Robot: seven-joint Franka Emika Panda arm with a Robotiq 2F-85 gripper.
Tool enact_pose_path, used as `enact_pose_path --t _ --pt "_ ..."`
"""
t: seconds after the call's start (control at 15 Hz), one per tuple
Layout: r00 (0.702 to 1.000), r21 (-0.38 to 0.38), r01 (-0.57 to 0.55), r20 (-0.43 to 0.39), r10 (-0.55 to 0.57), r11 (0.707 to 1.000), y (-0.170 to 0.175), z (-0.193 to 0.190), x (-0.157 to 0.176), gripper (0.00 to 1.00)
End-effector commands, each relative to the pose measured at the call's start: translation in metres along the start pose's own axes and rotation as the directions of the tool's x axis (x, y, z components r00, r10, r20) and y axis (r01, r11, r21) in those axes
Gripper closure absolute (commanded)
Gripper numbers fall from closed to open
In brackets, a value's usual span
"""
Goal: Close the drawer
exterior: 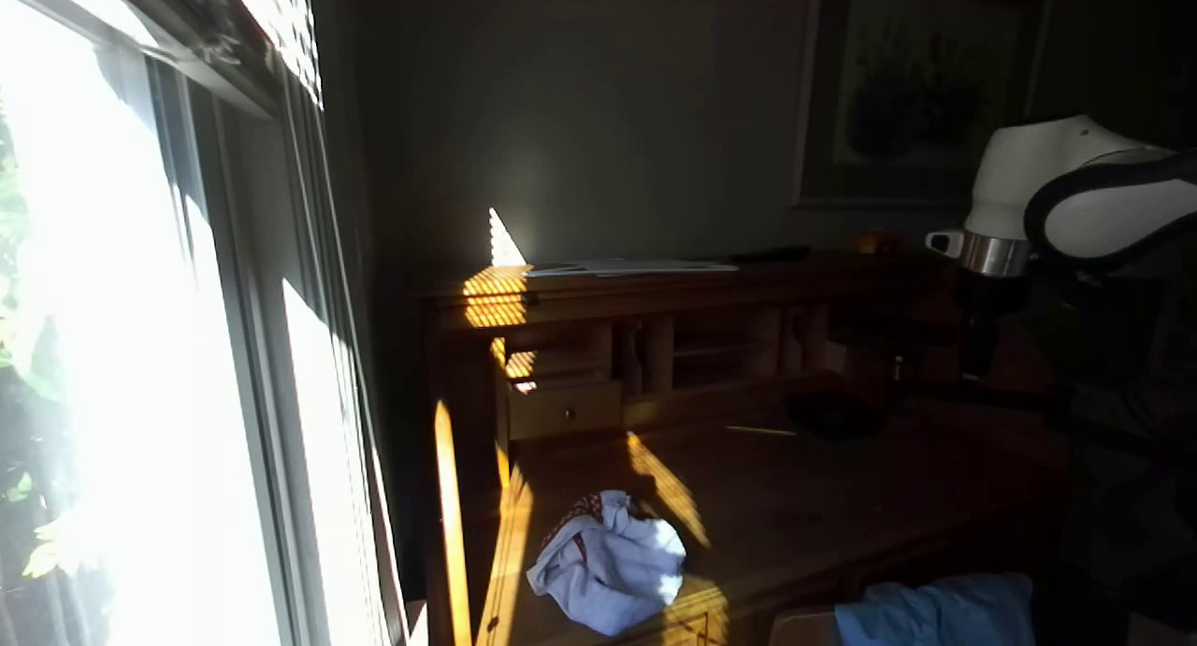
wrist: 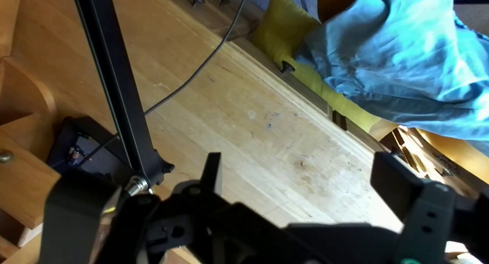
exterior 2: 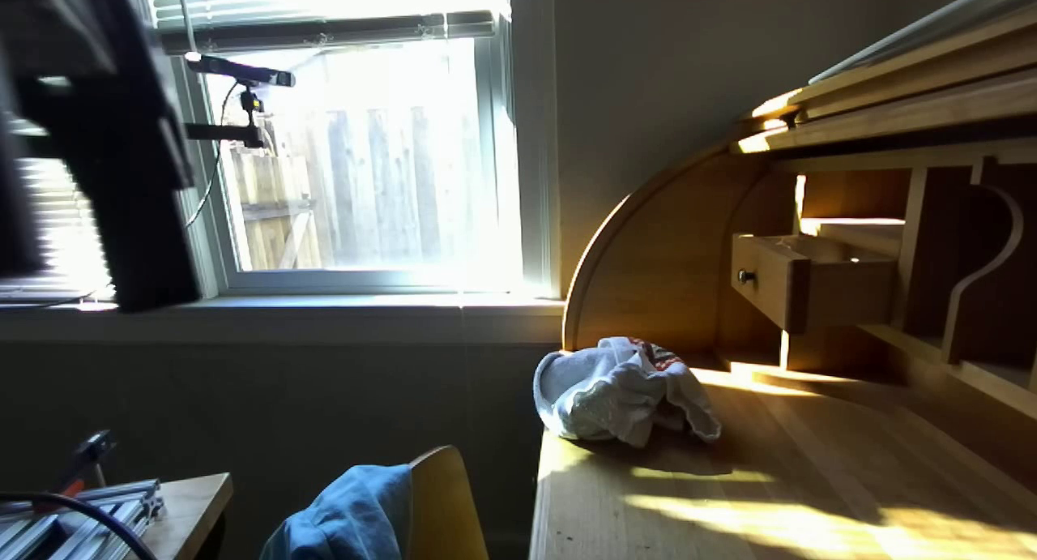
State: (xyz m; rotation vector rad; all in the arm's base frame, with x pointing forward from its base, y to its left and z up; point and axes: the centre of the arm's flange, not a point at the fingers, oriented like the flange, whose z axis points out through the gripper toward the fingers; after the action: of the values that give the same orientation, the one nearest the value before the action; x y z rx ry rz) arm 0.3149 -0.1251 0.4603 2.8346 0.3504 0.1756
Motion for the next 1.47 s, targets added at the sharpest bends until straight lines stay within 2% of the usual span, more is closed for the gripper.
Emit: enact_pose_path --t 0.0,0.53,0.87,1.2,1.27,1.33,1.4 --pt "1.0 -0.025 -0.011 -0.002 0.011 1.0 -0.038 0.016 0.042 0.0" --pt "0.991 -0.069 -0.129 0.035 0.132 0.989 -0.141 0.057 0.131 0.0" --pt "0.974 -0.059 -0.22 0.041 0.223 0.974 -0.182 0.081 0.191 0.0" --pt "0.951 -0.009 -0.307 0.028 0.307 0.952 -0.212 0.093 0.25 0.0" --pt "0.948 -0.002 -0.318 0.027 0.318 0.948 -0.217 0.094 0.256 0.0" --pt "0.956 -0.003 -0.29 0.038 0.29 0.957 -0.207 0.086 0.225 0.0" --pt "0.954 0.003 -0.297 0.038 0.297 0.955 -0.212 0.088 0.233 0.0"
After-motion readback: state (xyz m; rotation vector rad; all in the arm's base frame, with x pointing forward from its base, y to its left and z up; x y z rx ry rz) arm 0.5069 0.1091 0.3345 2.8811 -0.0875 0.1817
